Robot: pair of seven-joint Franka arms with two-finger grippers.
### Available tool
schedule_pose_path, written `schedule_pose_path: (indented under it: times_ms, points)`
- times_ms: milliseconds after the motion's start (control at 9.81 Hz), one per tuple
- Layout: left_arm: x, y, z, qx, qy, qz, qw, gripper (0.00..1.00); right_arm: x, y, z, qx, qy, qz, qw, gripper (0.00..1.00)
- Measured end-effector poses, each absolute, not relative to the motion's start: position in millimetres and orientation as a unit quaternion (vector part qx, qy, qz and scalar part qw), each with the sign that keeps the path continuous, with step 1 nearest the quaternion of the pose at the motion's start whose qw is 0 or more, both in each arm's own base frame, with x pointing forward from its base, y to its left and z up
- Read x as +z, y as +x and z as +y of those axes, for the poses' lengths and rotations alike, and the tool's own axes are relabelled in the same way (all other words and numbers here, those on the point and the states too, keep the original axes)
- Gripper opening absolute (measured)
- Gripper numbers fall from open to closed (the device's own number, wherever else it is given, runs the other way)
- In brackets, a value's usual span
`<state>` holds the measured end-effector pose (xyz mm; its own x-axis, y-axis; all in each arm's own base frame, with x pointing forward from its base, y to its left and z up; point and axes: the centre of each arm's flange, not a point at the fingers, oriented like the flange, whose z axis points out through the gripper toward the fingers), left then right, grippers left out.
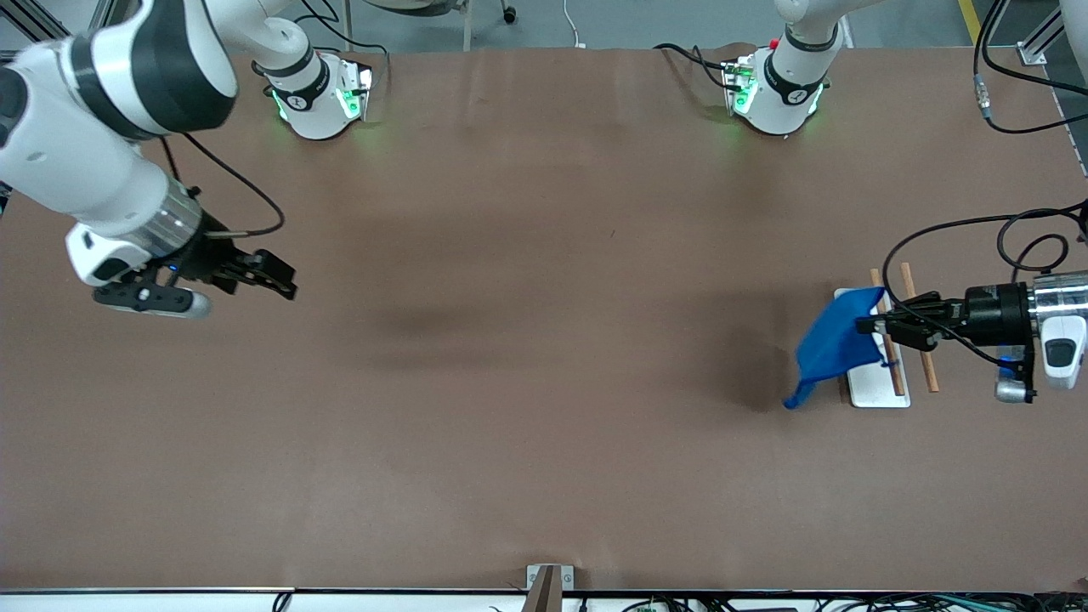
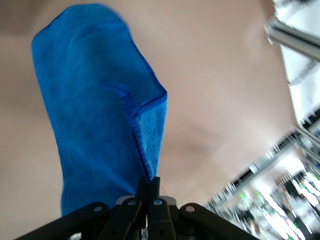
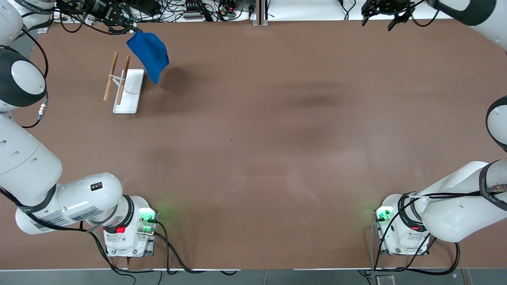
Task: Right arm passes towel to left arm to hang
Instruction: 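Drape the towel over the wooden dowels with the left gripper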
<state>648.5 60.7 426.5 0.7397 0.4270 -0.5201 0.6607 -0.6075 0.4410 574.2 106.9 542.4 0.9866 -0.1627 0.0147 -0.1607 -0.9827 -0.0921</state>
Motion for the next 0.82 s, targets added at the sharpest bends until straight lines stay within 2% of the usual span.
schedule_pose_path:
  times_ms: [408,611,815]
  points:
    - [424,639,107,-0.175,0.88,0.369,0.241,0.02,609,562,12,0.029,-0.997,0.072,0.03,1.0]
    - [442,635,101,-0.172,0.881,0.394,0.199,0.02,624,551,-13,0.053,-0.995,0.077,0.031,1.0]
    - [465,633,94,-0.152,0.894,0.39,0.159,0.02,645,545,-25,0.051,-0.995,0.085,0.031,1.0]
